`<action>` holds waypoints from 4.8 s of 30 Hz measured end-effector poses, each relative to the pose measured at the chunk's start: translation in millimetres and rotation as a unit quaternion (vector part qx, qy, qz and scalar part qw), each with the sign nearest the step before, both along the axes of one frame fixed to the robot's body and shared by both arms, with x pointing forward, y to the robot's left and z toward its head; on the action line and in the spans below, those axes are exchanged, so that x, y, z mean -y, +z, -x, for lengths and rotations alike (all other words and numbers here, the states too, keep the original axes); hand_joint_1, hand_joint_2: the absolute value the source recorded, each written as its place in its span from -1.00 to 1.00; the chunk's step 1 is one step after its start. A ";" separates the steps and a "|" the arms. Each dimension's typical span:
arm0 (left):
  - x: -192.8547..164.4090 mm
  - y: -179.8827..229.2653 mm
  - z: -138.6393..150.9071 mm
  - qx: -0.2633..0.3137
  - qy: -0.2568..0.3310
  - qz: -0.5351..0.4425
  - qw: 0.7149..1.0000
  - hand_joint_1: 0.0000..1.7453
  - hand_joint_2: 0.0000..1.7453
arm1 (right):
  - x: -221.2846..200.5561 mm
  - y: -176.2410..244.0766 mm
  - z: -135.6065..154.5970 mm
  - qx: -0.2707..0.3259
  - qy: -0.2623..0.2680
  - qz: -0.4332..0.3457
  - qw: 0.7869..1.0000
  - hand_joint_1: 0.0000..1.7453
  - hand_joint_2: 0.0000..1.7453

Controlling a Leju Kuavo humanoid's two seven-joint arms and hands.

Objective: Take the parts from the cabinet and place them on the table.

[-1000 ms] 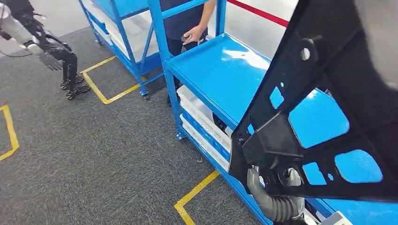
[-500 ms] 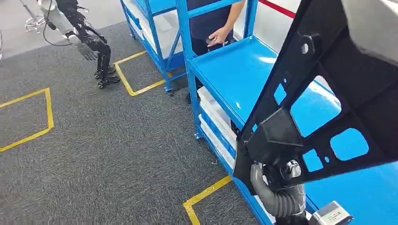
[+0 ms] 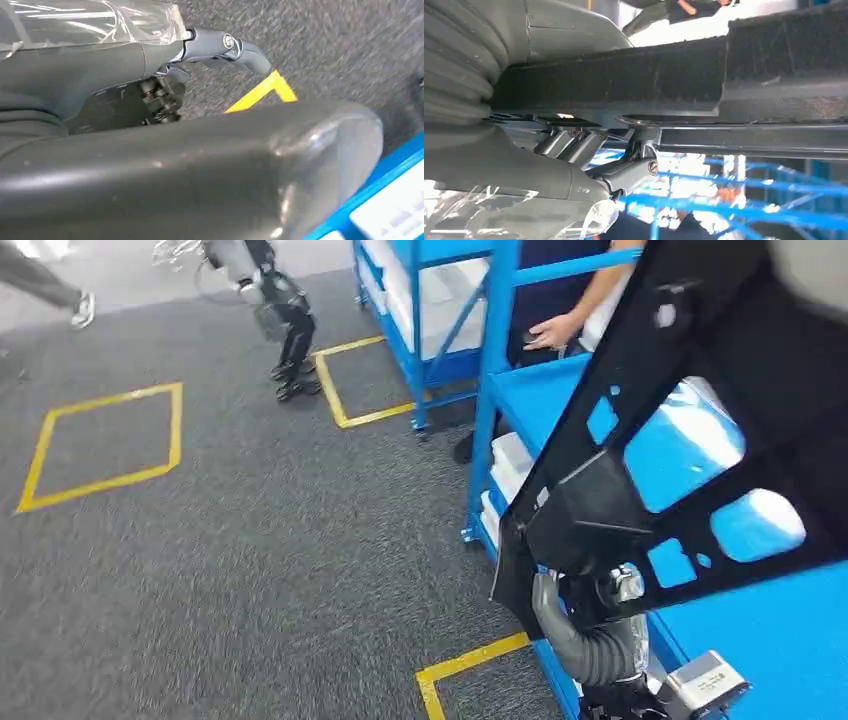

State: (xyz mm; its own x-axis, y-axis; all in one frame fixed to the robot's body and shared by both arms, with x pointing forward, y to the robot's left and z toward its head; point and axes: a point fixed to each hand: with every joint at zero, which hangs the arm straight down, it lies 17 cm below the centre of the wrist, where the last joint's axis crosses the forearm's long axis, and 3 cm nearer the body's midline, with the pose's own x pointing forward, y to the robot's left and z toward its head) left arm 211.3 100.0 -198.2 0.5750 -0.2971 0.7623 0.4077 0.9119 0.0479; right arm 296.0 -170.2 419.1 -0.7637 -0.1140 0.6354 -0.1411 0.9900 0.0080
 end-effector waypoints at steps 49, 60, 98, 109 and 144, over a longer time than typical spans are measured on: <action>-4.3 -10.0 19.5 -0.029 0.009 0.000 1.000 -1.00 -1.00 | -2.0 -28.7 -22.3 -0.065 -0.012 0.069 0.995 1.00 1.00; -5.0 -13.1 26.5 -0.037 0.009 -0.003 0.999 -1.00 -1.00 | 2.1 -32.0 -22.2 -0.069 -0.012 0.062 0.996 1.00 1.00; -5.9 -19.0 34.8 -0.065 0.011 -0.001 0.998 -1.00 -1.00 | 20.0 -44.1 -25.8 -0.090 -0.025 0.045 0.995 1.00 1.00; -8.4 -19.5 33.0 -0.066 0.015 -0.004 0.998 -1.00 -1.00 | 19.8 -42.7 -26.5 -0.087 -0.025 0.045 0.995 1.00 1.00; -18.0 -26.4 43.0 -0.084 0.037 -0.010 0.996 -1.00 -1.00 | -0.3 -51.7 -32.8 -0.086 -0.021 0.090 0.992 1.00 1.00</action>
